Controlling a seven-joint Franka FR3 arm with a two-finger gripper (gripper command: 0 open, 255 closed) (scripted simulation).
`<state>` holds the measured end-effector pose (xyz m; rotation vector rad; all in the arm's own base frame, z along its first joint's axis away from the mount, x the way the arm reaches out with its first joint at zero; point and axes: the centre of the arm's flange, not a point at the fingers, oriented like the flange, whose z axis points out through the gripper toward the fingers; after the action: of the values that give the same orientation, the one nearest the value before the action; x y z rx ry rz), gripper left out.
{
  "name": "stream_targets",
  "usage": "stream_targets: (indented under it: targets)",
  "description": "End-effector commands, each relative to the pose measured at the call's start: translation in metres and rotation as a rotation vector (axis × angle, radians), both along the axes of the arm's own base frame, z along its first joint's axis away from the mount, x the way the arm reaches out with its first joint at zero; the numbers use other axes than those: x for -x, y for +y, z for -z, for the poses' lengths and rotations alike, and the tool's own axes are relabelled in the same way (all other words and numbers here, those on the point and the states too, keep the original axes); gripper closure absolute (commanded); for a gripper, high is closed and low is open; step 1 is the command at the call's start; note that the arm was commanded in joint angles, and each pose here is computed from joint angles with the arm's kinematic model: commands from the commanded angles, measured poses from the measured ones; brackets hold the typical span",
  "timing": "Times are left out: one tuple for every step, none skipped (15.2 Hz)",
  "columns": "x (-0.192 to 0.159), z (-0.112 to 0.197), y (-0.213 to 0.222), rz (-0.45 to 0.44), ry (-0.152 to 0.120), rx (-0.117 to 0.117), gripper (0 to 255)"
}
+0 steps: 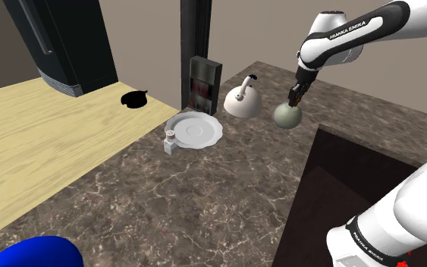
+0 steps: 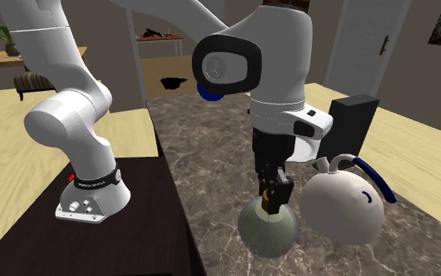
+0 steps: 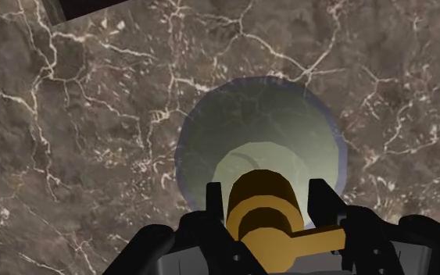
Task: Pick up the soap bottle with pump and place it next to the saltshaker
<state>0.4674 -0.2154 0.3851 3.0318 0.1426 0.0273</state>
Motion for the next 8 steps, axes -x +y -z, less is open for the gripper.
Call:
stream_targets:
  targets:
    - [0.0002, 0.0007, 0.0000, 0.000, 0.001, 0.000, 255]
    - [0.0002, 0.0007, -0.0001, 0.000, 0.001, 0.000, 255]
    - [0.0002, 0.0006, -0.0003, 0.000, 0.001, 0.000, 255]
    - [0.0003, 0.0006, -0.0002, 0.000, 0.001, 0.000, 255]
    - [0.0004, 0.0007, -0.0002, 0.000, 0.001, 0.000, 255]
    - [0.0004, 0.0009, -0.0002, 0.000, 0.001, 0.000, 255]
    - [0.0002, 0.0007, -0.0001, 0.000, 0.001, 0.000, 255]
    - [0.0002, -0.0046, -0.0001, 0.000, 0.001, 0.000, 255]
